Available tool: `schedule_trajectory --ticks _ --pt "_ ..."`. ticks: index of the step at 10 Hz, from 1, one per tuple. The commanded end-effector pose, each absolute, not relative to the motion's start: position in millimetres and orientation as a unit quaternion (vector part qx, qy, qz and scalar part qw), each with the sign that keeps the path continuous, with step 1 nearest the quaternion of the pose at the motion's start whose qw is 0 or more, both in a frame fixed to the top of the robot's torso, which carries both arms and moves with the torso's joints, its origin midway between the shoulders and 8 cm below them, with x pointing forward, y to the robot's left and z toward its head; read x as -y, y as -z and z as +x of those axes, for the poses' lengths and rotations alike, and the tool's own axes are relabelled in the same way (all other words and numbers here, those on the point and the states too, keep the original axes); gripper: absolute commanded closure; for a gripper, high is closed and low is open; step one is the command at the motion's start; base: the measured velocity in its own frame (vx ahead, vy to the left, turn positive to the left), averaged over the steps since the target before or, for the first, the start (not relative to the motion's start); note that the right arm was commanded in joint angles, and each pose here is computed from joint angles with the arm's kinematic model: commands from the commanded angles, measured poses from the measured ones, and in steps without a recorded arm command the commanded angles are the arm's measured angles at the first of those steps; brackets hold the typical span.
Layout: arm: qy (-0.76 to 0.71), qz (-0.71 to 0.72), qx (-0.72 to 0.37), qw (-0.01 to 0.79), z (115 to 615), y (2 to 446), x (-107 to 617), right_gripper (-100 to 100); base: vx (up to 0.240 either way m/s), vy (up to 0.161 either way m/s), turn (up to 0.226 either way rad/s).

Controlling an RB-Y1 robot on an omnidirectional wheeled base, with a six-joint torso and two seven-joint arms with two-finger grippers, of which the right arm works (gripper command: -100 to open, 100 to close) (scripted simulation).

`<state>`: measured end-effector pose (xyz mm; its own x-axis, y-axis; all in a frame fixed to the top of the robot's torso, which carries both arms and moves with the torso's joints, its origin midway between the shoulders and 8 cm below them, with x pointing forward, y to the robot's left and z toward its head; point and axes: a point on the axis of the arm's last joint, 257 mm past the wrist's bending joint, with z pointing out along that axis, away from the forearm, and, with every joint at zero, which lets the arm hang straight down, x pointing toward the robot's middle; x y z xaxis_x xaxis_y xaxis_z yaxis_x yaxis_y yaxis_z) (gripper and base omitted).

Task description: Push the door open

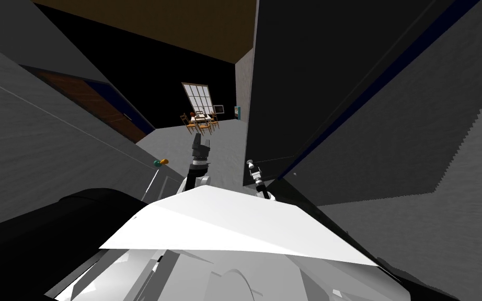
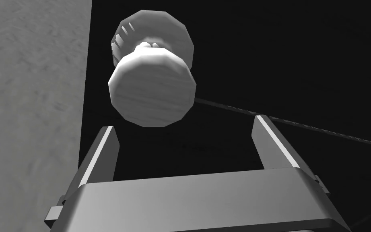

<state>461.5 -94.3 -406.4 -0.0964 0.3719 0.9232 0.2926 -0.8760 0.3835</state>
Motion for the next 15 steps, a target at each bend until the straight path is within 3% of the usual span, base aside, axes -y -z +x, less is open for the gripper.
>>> schedule_trajectory --ticks 1,10,15 --pt "-0.699 0.677 -0.228 0.007 460.0 404.7 87.4 -100 -0.056 -0.044 -0.004" --pt "-0.699 0.696 -0.129 -0.102 452.3 393.2 34.5 -100 -0.070 -0.056 -0.002" --pt "-0.698 0.698 -0.139 -0.079 457.8 399.5 68.1 -100 0.136 0.040 0.018"
